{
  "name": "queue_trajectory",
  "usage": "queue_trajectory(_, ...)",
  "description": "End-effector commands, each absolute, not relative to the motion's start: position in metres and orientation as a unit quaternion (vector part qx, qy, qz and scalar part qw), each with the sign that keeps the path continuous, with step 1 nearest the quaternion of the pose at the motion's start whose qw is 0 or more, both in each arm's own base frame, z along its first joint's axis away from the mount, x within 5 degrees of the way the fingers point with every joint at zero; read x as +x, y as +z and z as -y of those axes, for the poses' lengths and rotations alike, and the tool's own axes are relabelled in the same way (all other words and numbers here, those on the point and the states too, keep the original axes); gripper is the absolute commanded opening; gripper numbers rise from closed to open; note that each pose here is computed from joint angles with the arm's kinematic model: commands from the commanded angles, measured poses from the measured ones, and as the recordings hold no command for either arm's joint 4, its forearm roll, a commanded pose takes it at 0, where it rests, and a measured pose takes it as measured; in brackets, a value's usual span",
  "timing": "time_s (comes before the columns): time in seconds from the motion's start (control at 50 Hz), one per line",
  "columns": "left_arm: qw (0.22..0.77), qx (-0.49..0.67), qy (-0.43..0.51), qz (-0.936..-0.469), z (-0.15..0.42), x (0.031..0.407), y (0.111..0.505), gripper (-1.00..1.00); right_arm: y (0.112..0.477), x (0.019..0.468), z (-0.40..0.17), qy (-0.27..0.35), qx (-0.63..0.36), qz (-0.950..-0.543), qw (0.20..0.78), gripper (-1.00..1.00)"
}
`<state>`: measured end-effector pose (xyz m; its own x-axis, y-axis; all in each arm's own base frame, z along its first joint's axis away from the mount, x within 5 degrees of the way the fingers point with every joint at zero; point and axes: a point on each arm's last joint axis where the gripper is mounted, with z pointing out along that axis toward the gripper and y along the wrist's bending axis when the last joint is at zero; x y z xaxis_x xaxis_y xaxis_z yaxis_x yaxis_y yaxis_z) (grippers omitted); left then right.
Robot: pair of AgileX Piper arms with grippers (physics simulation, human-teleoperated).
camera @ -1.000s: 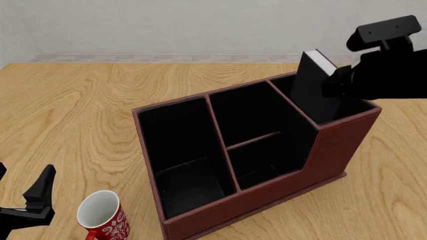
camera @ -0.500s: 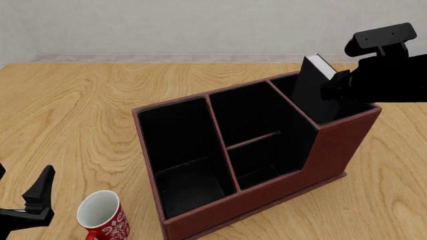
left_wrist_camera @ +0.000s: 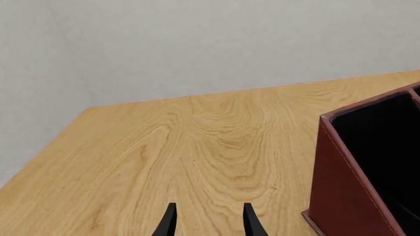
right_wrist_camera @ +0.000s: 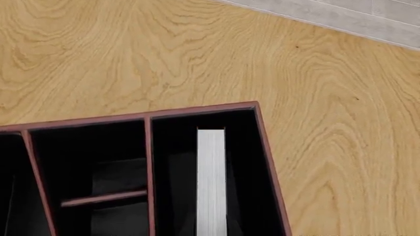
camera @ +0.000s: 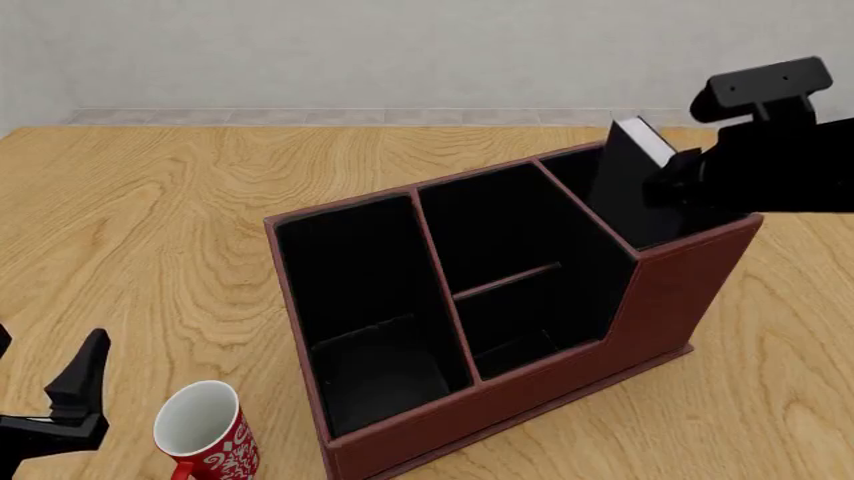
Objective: Pick up the book and place it in the right compartment of the caddy.
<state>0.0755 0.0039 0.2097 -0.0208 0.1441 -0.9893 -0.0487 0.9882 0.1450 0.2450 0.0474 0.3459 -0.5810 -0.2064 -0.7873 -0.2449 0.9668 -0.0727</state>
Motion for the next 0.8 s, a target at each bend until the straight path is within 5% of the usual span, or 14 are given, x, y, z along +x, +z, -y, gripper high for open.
queue_trajectory(0.02,0.699,0.034,0.069,-0.711,-0.0038,0.0747,0.2096,1.00,0.3418,0.2426,-0.0492,0.030,-0.119,-0.889,0.441,-1.00)
queue_trajectory(0.48,0.697,0.036,0.067,-0.713,-0.0034,0.0738,0.2089,1.00,0.3421,0.2437,-0.0499,0.029,-0.122,-0.887,0.444,-1.00)
queue_trajectory(0.5,0.697,0.036,0.068,-0.713,-0.0035,0.0742,0.2090,1.00,0.3426,0.2433,-0.0504,0.030,-0.122,-0.887,0.445,1.00)
queue_trajectory(0.52,0.698,0.035,0.069,-0.712,-0.0036,0.0744,0.2091,1.00,0.3432,0.2434,-0.0504,0.031,-0.121,-0.887,0.445,-1.00)
queue_trajectory(0.54,0.697,0.035,0.068,-0.712,-0.0036,0.0747,0.2091,1.00,0.3438,0.2442,-0.0488,0.028,-0.121,-0.886,0.447,-1.00)
queue_trajectory(0.56,0.697,0.036,0.068,-0.713,-0.0035,0.0748,0.2091,1.00,0.3437,0.2439,-0.0488,0.028,-0.121,-0.886,0.447,1.00)
queue_trajectory(0.8,0.696,0.037,0.068,-0.714,-0.0034,0.0754,0.2089,1.00,0.3420,0.2436,-0.0465,0.023,-0.122,-0.886,0.448,1.00)
